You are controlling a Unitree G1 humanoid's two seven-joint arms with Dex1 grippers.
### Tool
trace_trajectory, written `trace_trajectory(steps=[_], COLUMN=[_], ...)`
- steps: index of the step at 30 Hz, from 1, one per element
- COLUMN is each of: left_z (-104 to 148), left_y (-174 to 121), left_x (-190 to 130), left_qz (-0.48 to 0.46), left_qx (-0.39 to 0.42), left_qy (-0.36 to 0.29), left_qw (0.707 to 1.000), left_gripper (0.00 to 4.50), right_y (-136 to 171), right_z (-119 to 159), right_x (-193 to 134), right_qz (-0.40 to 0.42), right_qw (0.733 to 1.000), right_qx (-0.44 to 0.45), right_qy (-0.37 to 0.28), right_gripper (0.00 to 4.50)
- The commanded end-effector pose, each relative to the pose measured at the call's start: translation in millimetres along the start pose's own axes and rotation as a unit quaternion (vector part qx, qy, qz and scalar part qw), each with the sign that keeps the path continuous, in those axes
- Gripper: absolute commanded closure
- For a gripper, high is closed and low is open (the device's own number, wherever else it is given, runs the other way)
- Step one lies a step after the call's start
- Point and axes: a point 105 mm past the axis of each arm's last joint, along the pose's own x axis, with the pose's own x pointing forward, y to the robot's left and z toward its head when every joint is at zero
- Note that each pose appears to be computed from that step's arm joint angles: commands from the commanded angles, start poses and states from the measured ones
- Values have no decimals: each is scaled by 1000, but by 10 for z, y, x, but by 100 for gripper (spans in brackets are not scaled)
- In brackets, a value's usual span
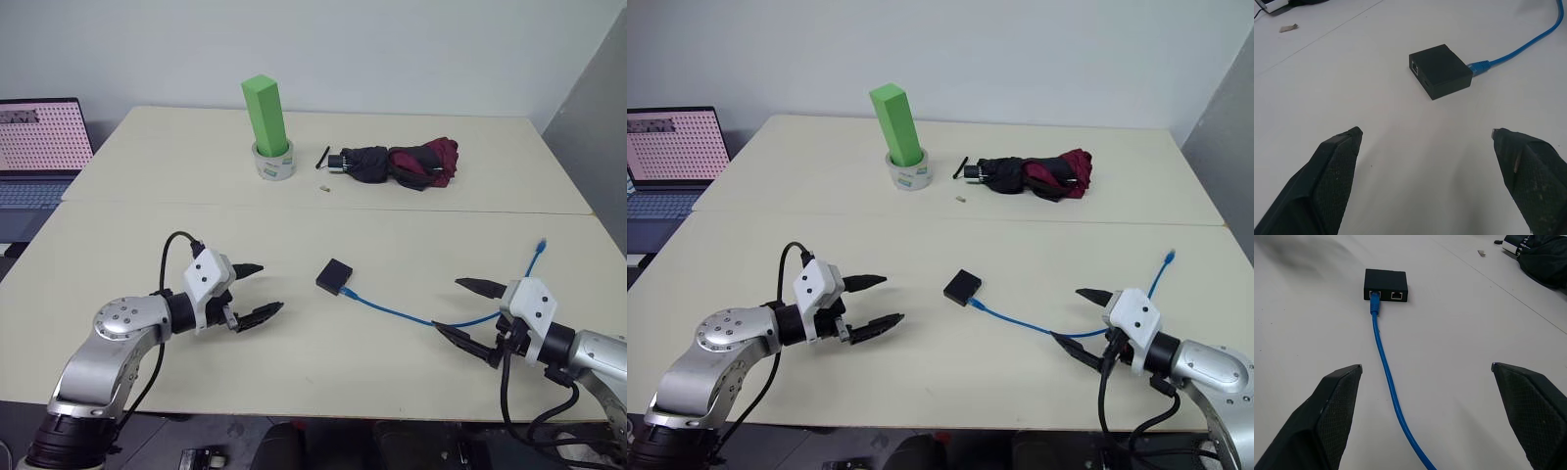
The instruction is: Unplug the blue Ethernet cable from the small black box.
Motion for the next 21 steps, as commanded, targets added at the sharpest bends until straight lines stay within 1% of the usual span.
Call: trace_trajectory(steps=[1, 8, 14, 17, 21], left_z=[148, 143, 133, 99, 76], left_y=[-69, -85, -135, -174, -209], left_x=[26, 52, 65, 83, 130], left_qz=[-22, -24, -37, -49, -63], left_qx=[21, 19, 14, 11, 13], left_qy=[-20, -18, -14, -8, -3], left_qw=[999, 999, 999, 999, 998], left_gripper=[0, 0, 0, 0, 0], right_y=[-8, 1, 64, 118, 170], right_z=[64, 67, 50, 45, 41], right_x=[-13, 13, 112, 231, 470], right_qz=[-4, -1, 9, 21, 29], right_qw=[1000, 1000, 1000, 1000, 1000], right_qx=[-12, -11, -4, -1, 0], right_qy=[-7, -6, 2, 0, -7], right_gripper=[1, 1, 1, 1, 1])
